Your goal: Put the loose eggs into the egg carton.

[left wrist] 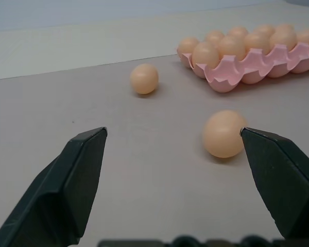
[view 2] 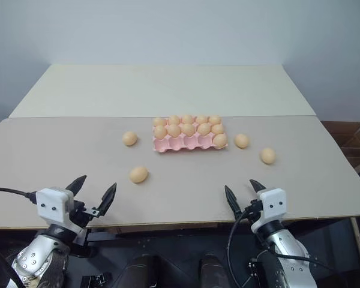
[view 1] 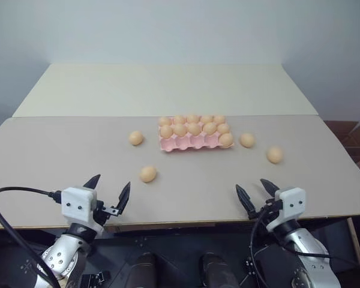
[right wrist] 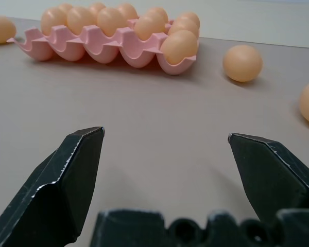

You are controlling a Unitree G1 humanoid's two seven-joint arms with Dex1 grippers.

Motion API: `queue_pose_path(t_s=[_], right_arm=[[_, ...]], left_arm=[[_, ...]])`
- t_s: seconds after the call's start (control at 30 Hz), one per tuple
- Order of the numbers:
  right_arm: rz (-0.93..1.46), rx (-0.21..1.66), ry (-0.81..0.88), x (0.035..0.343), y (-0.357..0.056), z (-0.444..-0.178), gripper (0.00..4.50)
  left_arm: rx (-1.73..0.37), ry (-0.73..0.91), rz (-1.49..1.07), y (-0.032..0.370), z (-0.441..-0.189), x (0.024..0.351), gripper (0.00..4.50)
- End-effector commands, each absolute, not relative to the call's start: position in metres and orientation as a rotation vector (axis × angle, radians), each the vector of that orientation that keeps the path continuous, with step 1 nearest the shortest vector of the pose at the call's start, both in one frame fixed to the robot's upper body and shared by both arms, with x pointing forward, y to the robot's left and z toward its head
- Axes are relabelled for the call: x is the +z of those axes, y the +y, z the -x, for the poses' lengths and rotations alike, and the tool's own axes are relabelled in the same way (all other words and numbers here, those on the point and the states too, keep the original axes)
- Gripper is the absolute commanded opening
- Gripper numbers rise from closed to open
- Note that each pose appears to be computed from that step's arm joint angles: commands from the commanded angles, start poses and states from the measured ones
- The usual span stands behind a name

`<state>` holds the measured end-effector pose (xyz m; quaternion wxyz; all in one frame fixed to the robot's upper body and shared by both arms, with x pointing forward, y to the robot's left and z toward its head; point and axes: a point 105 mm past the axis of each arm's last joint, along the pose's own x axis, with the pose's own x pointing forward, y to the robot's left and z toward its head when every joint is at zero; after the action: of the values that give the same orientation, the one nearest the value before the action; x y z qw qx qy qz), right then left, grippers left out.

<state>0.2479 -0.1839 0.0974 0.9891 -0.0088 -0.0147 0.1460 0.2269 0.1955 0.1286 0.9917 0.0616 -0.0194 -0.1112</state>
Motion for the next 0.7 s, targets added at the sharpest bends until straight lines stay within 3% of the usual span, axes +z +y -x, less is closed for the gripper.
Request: queue_pose_path(t_s=[0.03,0.23,0.47,0.7], right_arm=[[0.012,0.319,-0.065,0.114,-0.176,-0.244,4.5],[0.029,0.329,-0.115,0.129,-0.169,-0.236,4.5],[0.051,0.328,-0.127,0.123,-0.163,-0.239,4.5],[0.064,0.099,-0.141,0.137,-0.19,-0.258,4.5]], left_arm=[[-0.274,-0.061,-0.129,0.195,-0.23,0.135,4.49],[-0.318,-0.085,-0.139,0.195,-0.234,0.146,4.49],[-0.497,-0.116,-0.173,0.182,-0.231,0.162,4.49],[-0.723,-0.135,-0.229,0.152,-0.255,0.184,4.49]])
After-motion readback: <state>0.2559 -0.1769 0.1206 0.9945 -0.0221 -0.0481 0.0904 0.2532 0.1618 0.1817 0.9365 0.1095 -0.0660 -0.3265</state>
